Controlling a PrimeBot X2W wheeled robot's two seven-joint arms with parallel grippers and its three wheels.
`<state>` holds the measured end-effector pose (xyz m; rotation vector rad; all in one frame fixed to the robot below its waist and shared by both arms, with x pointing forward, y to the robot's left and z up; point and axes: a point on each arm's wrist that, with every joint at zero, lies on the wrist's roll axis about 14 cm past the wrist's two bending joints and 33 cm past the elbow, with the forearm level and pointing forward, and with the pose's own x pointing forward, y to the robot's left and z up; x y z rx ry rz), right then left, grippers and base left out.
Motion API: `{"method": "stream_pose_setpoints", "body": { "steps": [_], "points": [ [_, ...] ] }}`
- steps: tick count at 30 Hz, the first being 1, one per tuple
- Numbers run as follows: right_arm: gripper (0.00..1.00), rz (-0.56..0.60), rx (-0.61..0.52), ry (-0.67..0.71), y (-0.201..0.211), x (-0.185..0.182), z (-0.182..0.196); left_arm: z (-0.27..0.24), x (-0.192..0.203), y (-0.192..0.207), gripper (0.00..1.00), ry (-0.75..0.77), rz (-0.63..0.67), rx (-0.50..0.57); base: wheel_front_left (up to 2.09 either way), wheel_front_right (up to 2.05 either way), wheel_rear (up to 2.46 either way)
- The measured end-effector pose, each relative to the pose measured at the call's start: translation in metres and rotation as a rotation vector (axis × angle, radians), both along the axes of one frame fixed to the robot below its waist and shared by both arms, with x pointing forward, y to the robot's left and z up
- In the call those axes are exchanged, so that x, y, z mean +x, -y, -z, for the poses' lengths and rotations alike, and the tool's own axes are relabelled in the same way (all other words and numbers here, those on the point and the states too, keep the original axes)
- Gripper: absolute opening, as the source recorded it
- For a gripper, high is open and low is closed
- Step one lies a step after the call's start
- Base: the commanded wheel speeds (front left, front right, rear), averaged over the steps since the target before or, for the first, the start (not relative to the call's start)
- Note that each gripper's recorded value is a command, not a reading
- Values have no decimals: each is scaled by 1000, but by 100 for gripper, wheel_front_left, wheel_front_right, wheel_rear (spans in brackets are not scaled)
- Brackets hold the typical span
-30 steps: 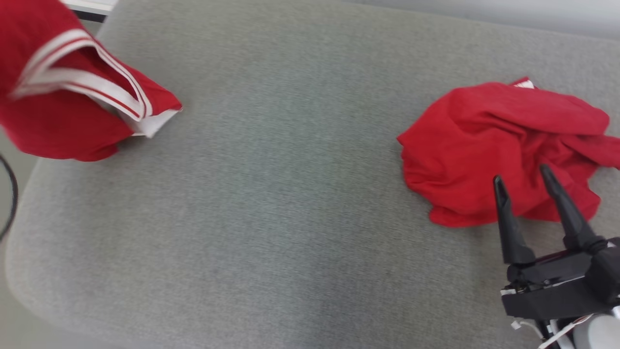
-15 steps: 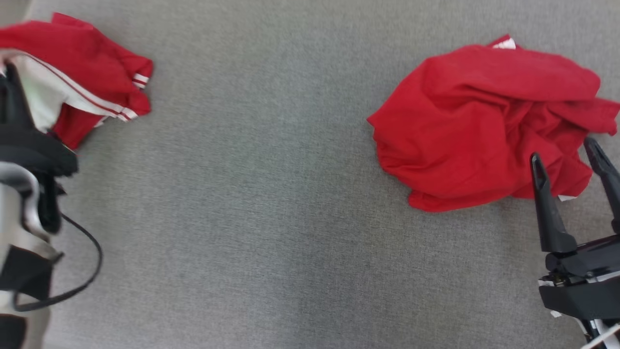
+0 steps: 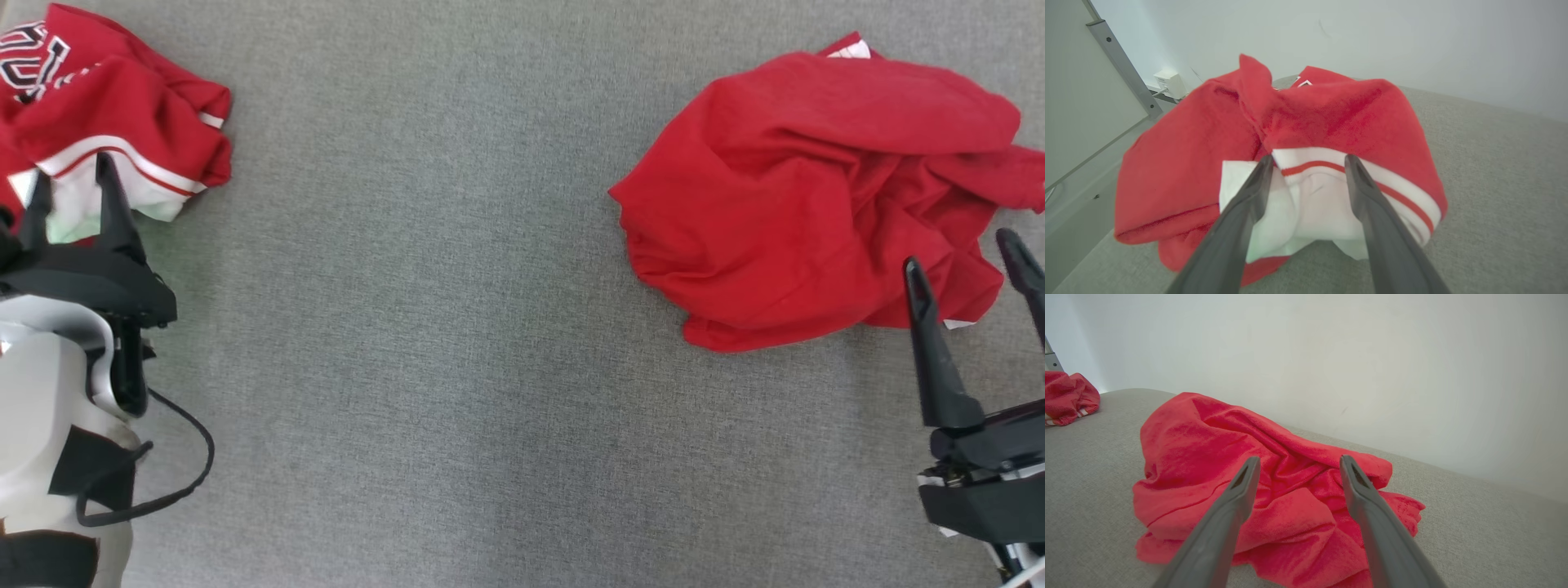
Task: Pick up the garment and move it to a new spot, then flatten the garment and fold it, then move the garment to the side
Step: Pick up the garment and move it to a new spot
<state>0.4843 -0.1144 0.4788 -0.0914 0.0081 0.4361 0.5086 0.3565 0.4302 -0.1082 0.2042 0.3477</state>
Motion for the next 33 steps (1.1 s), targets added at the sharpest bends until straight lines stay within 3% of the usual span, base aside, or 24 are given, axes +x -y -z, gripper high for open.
{"method": "stream_pose_setpoints", "body": {
  "steps": [11,17,23,33],
  "points": [
    [100,1,89,15,-14,-15,-7,-84,12,-6,100,179,69,164,0,0,0],
    [100,54,135,33,-5,-24,-13,-135,26,24,100,317,163,236,0,0,0],
    [100,153,160,54,22,-37,-20,-150,33,79,100,397,280,228,0,0,0],
    [100,319,191,85,70,-74,-33,-147,20,160,100,455,436,122,0,0,0]
  ]
}}
